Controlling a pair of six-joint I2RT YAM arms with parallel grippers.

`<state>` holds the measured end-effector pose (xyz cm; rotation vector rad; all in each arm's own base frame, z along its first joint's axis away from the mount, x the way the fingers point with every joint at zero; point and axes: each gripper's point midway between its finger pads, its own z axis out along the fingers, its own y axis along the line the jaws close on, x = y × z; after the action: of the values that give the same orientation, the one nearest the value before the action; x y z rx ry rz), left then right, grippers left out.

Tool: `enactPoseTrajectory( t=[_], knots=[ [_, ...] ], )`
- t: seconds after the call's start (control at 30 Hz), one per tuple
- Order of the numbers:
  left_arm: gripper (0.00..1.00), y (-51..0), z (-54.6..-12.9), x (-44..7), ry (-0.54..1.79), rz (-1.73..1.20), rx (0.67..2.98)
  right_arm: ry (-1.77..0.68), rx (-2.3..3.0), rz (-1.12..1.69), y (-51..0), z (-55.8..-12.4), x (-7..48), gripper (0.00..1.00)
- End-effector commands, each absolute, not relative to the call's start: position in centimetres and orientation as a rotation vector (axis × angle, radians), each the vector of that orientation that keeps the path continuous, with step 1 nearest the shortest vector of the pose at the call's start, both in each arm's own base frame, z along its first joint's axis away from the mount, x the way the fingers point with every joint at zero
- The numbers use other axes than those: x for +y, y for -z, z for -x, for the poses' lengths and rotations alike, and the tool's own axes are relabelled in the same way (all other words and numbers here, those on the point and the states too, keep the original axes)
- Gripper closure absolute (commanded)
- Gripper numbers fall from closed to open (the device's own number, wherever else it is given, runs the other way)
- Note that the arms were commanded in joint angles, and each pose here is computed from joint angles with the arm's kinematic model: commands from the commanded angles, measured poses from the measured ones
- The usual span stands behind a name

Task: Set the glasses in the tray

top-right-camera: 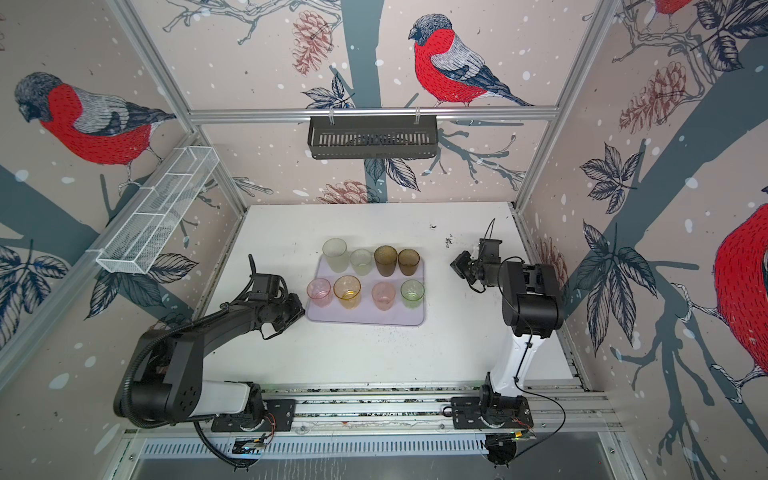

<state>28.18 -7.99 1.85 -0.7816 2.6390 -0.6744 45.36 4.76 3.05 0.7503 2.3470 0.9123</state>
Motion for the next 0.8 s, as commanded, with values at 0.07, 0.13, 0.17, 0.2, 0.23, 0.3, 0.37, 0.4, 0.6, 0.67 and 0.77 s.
enactPoseTrajectory(
  t=[0.07, 0.13, 0.17, 0.2, 0.23, 0.3, 0.37, 0.4, 0.6, 0.67, 0.77],
  knots=[
    [0.95, -1.6, -27.6, -8.3, 0.688, 0.800, 2.663, -0.871, 2.344, -0.729, -4.1, -45.2, 3.2, 0.92],
    [0.95, -1.5, -27.7, -8.4, 0.696, 0.798, 2.663, -0.861, 2.345, -0.722, -4.3, -45.1, 3.1, 0.92],
    [0.95, -1.6, -27.7, -8.5, 0.704, 0.794, 2.662, -0.855, 2.343, -0.720, -4.5, -45.0, 3.0, 0.92],
    [0.95, -1.6, -27.8, -8.6, 0.713, 0.788, 2.661, -0.852, 2.343, -0.720, -4.5, -44.8, 3.0, 0.92],
    [0.95, -1.7, -27.8, -8.8, 0.721, 0.782, 2.658, -0.851, 2.344, -0.722, -4.5, -44.6, 3.0, 0.91],
    [0.95, -1.9, -27.9, -9.2, 0.744, 0.754, 2.660, -0.847, 2.351, -0.717, -4.5, -44.2, 3.0, 0.92],
    [0.95, -2.0, -27.8, -9.6, 0.754, 0.725, 2.668, -0.834, 2.361, -0.712, -4.5, -43.9, 2.9, 0.91],
    [0.95, -2.1, -27.7, -9.8, 0.759, 0.710, 2.673, -0.828, 2.364, -0.708, -4.5, -43.7, 2.9, 0.91],
    [0.95, -1.8, -27.1, -10.3, 0.790, 0.660, 2.706, -0.812, 2.366, -0.717, -4.5, -43.3, 2.5, 0.91],
    [0.95, -1.8, -27.0, -10.3, 0.779, 0.656, 2.712, -0.812, 2.361, -0.716, -4.7, -43.3, 2.4, 0.91],
    [0.95, -2.0, -27.2, -10.2, 0.772, 0.646, 2.710, -0.806, 2.357, -0.712, -5.0, -43.4, 2.4, 0.90]
  ],
)
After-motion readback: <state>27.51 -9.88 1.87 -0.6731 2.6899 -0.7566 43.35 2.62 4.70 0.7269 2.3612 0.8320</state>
